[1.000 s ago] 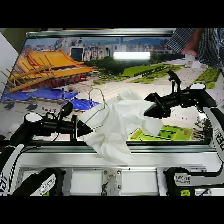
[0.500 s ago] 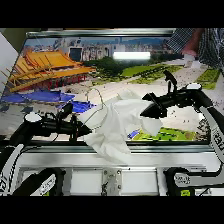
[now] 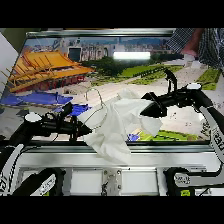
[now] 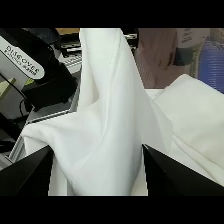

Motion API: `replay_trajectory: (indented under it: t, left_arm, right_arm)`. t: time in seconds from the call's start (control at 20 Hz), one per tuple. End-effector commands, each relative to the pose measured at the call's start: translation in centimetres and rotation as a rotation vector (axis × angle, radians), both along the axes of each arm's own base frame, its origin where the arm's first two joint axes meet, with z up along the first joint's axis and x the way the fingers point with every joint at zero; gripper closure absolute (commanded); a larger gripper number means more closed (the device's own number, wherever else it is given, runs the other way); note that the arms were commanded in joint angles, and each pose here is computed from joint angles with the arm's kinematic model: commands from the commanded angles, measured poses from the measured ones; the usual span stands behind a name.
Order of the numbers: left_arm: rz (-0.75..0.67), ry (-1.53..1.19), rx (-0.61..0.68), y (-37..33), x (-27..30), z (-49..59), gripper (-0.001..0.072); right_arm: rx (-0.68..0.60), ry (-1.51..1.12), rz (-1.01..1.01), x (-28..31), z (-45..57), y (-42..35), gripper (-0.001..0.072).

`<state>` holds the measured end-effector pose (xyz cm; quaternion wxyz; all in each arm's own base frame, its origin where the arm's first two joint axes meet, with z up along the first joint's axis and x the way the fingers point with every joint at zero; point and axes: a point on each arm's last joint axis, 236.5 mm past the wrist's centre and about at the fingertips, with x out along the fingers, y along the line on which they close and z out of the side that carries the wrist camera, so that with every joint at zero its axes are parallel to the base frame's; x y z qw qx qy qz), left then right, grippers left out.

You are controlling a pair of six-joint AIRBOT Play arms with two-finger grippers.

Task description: Fold the clothes and pants, and hang the long-sleeved shirts on hangers.

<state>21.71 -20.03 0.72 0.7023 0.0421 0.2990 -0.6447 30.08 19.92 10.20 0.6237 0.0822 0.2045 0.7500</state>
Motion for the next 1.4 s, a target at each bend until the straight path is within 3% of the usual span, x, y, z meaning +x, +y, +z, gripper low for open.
replay_trajectory:
  t: [0.0,0.25,0.3,0.4,0.95,1.0,1.05,1.1,1.35]
  left_arm:
    - [0.0,0.0,0.0,0.0,0.0,0.0,0.0691]
    - [0.0,0.0,0.0,0.0,0.0,0.0,0.0691]
    - [0.0,0.0,0.0,0.0,0.0,0.0,0.0691]
    - [0.002,-0.001,0.001,0.0,0.1,0.0,0.0691]
    - [0.035,-0.006,0.019,0.2,0.8,-0.4,0.069]
    - [0.036,-0.003,0.018,0.2,0.8,-0.4,0.0648]
    - [0.047,0.015,0.019,0.2,0.8,-0.4,0.0384]
    - [0.091,0.062,0.024,0.3,1.2,-0.5,0.0252]
    - [0.208,0.104,0.025,0.9,1.9,1.3,0.0251]
  right_arm:
    - [0.001,0.003,0.001,0.0,0.0,0.0,0.0119]
    - [0.0,0.003,0.001,0.0,0.0,0.0,0.013]
    - [0.001,0.003,0.0,0.0,0.0,0.0,0.0188]
    - [0.001,0.004,0.001,0.0,0.0,0.0,0.0699]
    - [-0.001,0.003,-0.001,0.0,-0.1,0.1,0.0691]
    - [-0.001,0.003,-0.002,0.0,-0.1,0.1,0.0691]
    - [-0.001,0.003,-0.002,0.0,-0.1,0.0,0.0691]
    - [-0.001,0.003,-0.002,0.0,-0.1,0.0,0.0691]
    - [-0.005,0.019,-0.005,0.1,-0.1,0.0,0.0693]
